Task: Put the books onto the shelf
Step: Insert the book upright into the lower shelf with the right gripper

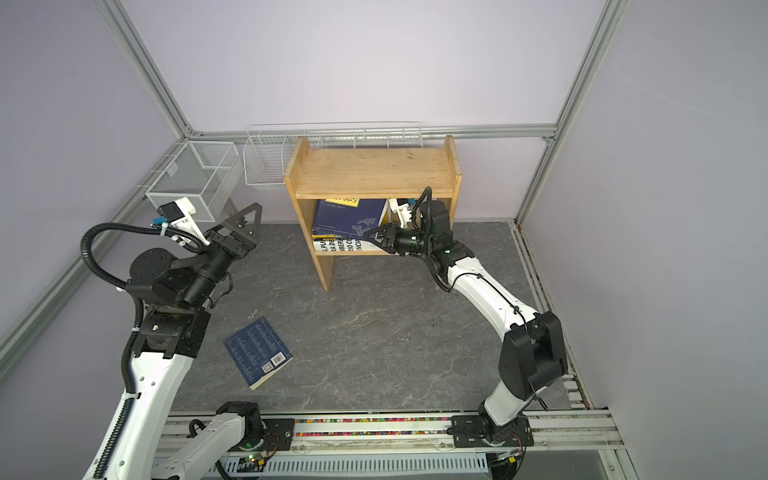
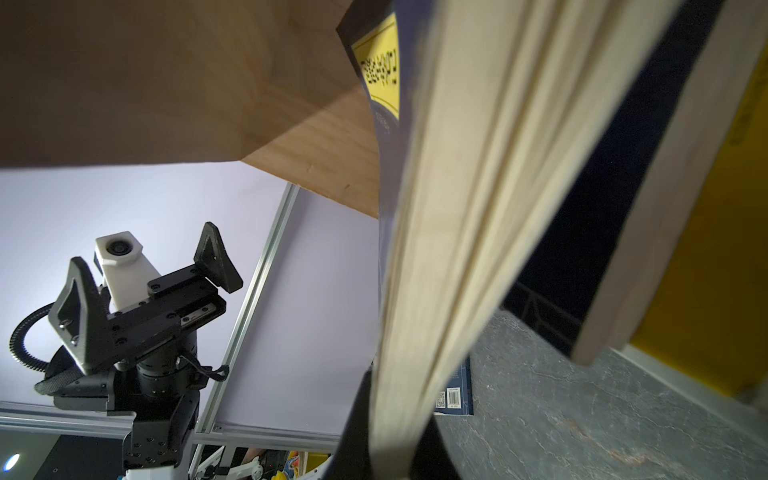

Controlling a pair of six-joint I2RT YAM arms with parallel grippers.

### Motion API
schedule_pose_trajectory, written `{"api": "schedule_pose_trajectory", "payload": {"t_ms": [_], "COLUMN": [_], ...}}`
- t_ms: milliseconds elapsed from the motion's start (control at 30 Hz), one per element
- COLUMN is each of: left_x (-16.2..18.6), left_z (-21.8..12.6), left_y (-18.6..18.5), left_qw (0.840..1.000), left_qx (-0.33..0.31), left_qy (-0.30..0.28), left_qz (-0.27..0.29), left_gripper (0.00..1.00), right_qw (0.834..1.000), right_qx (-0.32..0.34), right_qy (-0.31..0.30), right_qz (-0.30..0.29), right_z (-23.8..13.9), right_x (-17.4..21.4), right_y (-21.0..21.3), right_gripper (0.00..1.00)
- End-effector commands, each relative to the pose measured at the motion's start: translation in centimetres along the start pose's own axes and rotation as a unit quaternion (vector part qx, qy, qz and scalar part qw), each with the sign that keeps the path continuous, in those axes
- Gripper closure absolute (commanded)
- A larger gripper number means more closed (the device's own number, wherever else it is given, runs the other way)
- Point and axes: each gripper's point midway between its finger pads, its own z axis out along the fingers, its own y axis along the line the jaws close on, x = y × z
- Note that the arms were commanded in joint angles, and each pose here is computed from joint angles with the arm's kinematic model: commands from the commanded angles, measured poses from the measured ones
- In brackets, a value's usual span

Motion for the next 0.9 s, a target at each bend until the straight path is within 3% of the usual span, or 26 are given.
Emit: {"api": "schedule_pose_trajectory", "payload": {"t_ms": [0,100,267,567,767,867], "left_x": [1.3,3.3,5.8,6.9,7.4,7.5], "left_z": [0.1,0.6,1.4,2.1,2.2,2.3], "left_y": [0.5,1.2,3.2,4.1,4.5,4.6], "left_qw": [0.999,0.998,0.996,0.995,0.994,0.994], "left_qx": [0.002,0.013,0.001,0.001,-0.003,-0.003], "left_qy": [0.028,0.059,0.090,0.103,0.110,0.110], "left_qz": [0.023,0.019,0.004,-0.008,-0.011,-0.011], "left_gripper": [0.01,0.01,0.01,0.00,0.01,0.01], "right_qw": [1.000,1.000,0.999,0.995,0.989,0.987], "right_qx": [-0.015,-0.014,-0.005,0.023,0.051,0.069], "right_qy": [0.005,0.003,-0.025,-0.095,-0.136,-0.146], "right_qz": [-0.026,-0.027,-0.034,-0.014,0.002,0.007], "right_z": [0.1,0.2,-0.1,-0.5,-1.4,-1.9], "right_x": [-1.0,-1.2,-2.3,-4.6,-5.0,-5.0], "right_y": [1.3,1.2,1.3,0.1,-0.9,-1.4], "right_gripper": [0.93,0.92,0.77,0.60,0.60,0.66]}}
